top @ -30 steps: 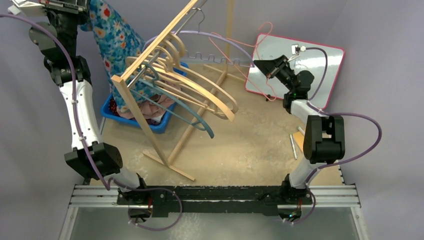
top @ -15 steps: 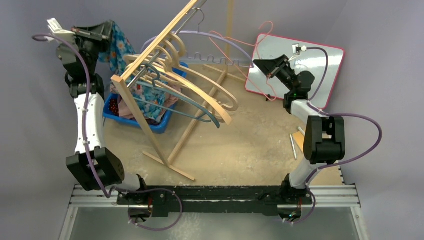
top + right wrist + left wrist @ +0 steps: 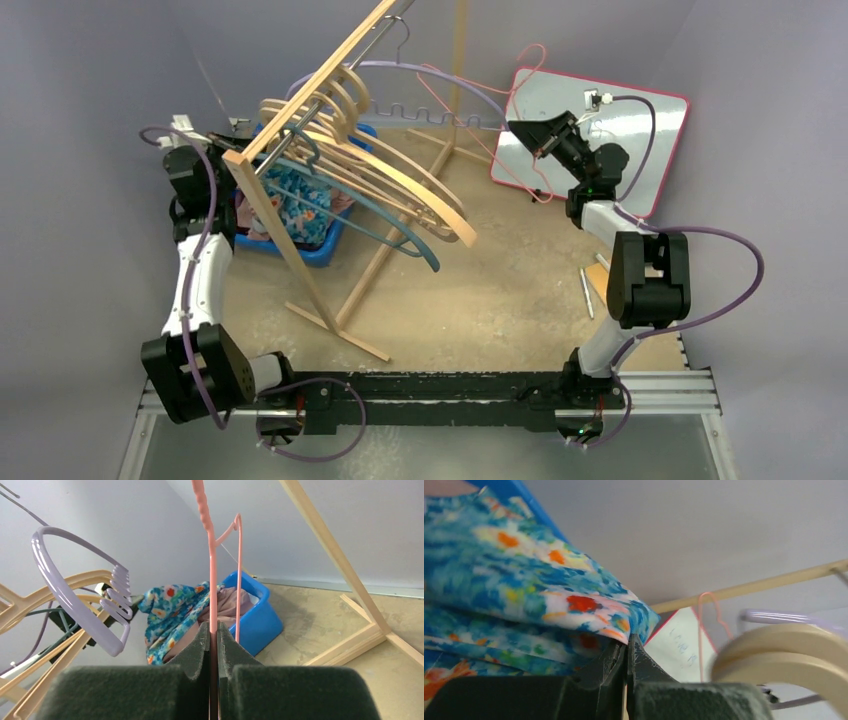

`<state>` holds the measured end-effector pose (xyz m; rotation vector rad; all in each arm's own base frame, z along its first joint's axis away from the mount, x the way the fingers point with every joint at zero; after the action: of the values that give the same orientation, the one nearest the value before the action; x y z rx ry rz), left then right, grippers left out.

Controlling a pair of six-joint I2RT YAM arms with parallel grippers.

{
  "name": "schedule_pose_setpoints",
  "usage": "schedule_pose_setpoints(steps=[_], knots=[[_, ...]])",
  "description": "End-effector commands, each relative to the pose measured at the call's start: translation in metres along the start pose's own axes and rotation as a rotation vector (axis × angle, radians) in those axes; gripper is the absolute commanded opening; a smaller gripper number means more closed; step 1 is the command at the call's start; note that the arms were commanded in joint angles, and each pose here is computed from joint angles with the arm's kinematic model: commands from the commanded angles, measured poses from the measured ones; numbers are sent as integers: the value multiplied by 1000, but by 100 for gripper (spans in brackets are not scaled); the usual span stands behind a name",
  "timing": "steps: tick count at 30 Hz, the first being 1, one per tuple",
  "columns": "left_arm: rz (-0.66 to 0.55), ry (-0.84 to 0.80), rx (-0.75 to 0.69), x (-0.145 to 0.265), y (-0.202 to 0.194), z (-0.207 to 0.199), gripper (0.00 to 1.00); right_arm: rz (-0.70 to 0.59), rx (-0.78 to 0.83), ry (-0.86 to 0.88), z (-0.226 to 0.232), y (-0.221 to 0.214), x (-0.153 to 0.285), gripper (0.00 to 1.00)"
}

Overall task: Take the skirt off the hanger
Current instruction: Place the skirt in the bin.

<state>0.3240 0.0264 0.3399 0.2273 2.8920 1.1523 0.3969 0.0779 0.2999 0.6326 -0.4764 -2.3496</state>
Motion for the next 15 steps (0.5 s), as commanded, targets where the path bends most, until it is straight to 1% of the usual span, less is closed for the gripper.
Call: schedule_pose_setpoints(steps=[1, 3, 6, 10, 13, 15], knots=[[227, 65, -94, -19, -49, 27, 0, -24, 139, 79, 37, 12, -3, 0], [306, 94, -105, -28, -69, 33, 0, -25, 150, 76, 40, 13, -3, 0], [346, 138, -116, -30, -95, 40, 0, -26, 169, 66, 44, 15, -3, 0], [374, 253, -70, -19, -130, 70, 0, -23, 200, 61, 49, 18, -5, 0], [458, 319, -73, -13, -152, 93, 0, 0, 245, 63, 55, 23, -9, 0], [505, 347, -76, -9, -161, 101, 0, 15, 277, 67, 61, 26, -12, 0]])
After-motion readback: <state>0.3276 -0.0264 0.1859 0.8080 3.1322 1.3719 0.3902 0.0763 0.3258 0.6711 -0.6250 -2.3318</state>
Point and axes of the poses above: each gripper's point midway between its finger pads, its own x axis back along the fingers, its own z axis along the line the jaws close on, y = z × x, the point moved 9 cm from there along x, back along the fingers, and after that the axes turned 15 degrees about -x, right-handed, at the moved point
